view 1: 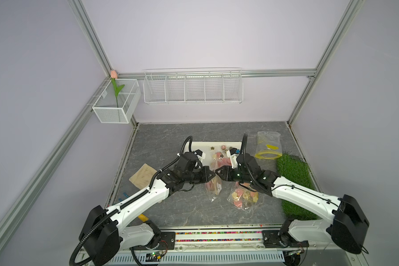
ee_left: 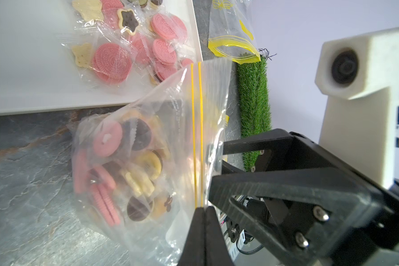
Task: Pour cookies out of the ziploc bag
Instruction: Open the ziploc bag at the center of the board.
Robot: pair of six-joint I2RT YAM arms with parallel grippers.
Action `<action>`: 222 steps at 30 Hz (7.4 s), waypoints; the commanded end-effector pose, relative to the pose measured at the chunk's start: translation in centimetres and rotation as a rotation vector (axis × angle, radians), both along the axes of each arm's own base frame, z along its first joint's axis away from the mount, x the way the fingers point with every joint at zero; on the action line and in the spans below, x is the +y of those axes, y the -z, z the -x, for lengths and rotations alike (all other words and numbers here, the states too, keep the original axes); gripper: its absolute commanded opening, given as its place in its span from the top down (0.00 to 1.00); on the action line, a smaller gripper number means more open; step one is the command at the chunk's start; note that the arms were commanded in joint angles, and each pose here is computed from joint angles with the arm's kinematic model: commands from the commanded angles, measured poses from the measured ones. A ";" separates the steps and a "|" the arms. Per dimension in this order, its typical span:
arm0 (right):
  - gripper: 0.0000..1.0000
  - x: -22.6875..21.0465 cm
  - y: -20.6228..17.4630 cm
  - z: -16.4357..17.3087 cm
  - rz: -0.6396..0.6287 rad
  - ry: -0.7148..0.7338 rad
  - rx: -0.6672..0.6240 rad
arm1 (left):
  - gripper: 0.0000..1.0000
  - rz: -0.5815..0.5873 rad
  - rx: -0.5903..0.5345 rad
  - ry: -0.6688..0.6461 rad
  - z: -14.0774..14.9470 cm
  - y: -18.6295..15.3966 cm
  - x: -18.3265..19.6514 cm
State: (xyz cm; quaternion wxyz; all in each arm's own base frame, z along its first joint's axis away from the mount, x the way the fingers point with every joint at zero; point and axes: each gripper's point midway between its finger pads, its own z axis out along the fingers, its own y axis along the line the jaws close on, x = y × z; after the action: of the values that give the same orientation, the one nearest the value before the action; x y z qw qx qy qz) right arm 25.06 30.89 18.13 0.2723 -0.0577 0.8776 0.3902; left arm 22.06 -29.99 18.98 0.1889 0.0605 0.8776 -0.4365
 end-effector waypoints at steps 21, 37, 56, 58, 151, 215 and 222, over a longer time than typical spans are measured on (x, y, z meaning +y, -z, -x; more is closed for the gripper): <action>0.82 0.9 0.9 0.4 -0.033 -0.039 0.039 | 1.00 -0.016 -0.025 -0.004 -0.1 0.2 0.2; 0.94 1.2 0.2 0.8 -0.064 -0.075 0.011 | 0.91 -0.066 -0.014 -0.015 -0.4 1.3 0.5; 0.91 0.7 0.3 0.8 -0.021 -0.067 0.003 | 1.00 -0.041 0.008 0.000 -0.4 1.1 -0.2; 0.86 0.7 0.4 0.7 -0.010 -0.064 0.005 | 1.00 -0.021 0.009 0.008 -0.3 0.7 -0.5; 0.93 -0.9 -0.6 0.2 0.031 -0.006 -0.056 | 1.00 -0.101 -0.049 -0.064 -0.7 -0.2 1.7; 0.87 -4.5 -2.9 1.4 0.227 -0.076 -0.210 | 1.00 -0.181 -0.196 -0.120 -0.8 -4.0 4.9; 0.47 -4.0 -3.9 2.8 0.236 -0.203 -0.276 | 1.00 -0.191 -0.233 -0.085 -1.0 -4.5 4.6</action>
State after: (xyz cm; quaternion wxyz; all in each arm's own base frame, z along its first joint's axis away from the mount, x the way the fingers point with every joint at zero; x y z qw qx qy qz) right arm 23.08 26.61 20.66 0.3343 -0.1847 0.8771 0.2914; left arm 22.29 -25.30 20.99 0.2701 0.0773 0.9018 -0.3283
